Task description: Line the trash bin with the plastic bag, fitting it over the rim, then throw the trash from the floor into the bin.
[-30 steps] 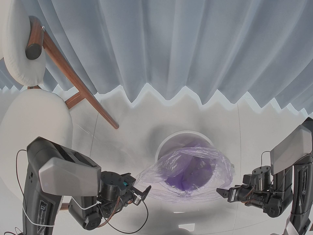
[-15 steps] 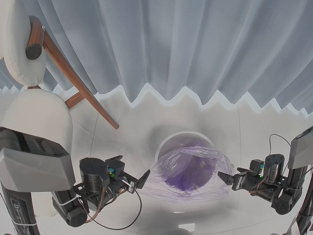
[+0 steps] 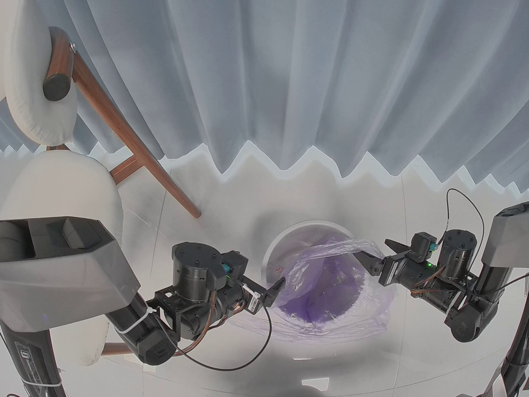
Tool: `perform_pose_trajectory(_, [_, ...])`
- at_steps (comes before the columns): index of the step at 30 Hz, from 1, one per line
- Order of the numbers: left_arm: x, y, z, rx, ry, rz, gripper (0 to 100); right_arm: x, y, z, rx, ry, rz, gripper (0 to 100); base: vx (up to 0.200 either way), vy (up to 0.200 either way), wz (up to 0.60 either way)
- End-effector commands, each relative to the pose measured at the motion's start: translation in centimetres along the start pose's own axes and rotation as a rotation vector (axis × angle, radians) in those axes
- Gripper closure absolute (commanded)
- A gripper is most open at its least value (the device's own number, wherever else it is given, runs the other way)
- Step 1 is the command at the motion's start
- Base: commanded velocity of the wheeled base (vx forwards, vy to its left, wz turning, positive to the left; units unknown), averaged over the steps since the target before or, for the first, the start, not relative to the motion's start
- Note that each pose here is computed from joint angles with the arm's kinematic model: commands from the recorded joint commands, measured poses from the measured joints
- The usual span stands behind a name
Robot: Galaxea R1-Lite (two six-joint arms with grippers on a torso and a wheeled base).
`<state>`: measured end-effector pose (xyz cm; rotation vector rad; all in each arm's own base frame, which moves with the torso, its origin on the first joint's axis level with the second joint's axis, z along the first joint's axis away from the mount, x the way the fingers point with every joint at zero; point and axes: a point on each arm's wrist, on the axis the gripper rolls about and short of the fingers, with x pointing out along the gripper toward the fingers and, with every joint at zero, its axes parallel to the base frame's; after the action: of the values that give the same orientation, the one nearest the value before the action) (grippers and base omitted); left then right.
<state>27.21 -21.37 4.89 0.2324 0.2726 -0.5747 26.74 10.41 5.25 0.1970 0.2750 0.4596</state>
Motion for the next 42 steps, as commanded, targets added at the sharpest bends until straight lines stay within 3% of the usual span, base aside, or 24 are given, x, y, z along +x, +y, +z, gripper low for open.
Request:
perform_pose_trajectory(1, [1.1,-0.5,1.3,0.0,-0.036,-0.013,0,0.6,0.0,0.0,-0.002,-0.012,0.006,0,0.0,0.0,0.0])
perform_pose_trajectory(3, [1.4,-0.5,1.5,-0.001,-0.04,-0.011,0,0.6,0.0,0.0,-0.002,-0.013,0.006,0,0.0,0.0,0.0])
perform_pose_trajectory(4, [1.5,-0.5,1.4,0.0,-0.037,-0.011,100,0.7,0.0,0.1,-0.001,-0.019,0.008,0,0.0,0.0,0.0])
perform_pose_trajectory(5, [1.5,-0.5,1.4,0.0,-0.037,-0.011,100,0.7,0.0,0.1,-0.001,-0.019,0.008,0,0.0,0.0,0.0])
perform_pose_trajectory(6, [1.9,-0.6,1.5,-0.002,-0.042,-0.01,100,0.9,0.0,0.3,-0.003,-0.031,0.011,100,0.0,0.0,0.0])
perform_pose_trajectory(14, [2.1,-0.3,3.6,-0.011,-0.116,0.001,100,1.4,0.0,0.9,-0.004,-0.058,0.015,100,0.0,0.0,0.0])
perform_pose_trajectory(21, [-1.7,0.0,3.9,-0.008,-0.105,-0.011,100,1.5,-0.2,0.8,-0.003,-0.056,0.009,100,0.0,0.0,0.0])
perform_pose_trajectory(28, [-2.4,-1.9,3.9,-0.047,-0.1,-0.091,100,1.5,-0.2,0.7,-0.003,-0.053,0.01,100,0.0,0.0,0.0])
perform_pose_trajectory(35, [0.6,-3.2,2.0,-0.037,-0.043,-0.119,100,1.5,0.0,0.7,-0.004,-0.054,0.013,100,0.0,0.0,0.0])
perform_pose_trajectory(42, [4.4,-3.2,1.4,-0.046,-0.061,-0.102,100,1.5,0.1,0.8,-0.005,-0.056,0.015,100,0.0,0.0,0.0])
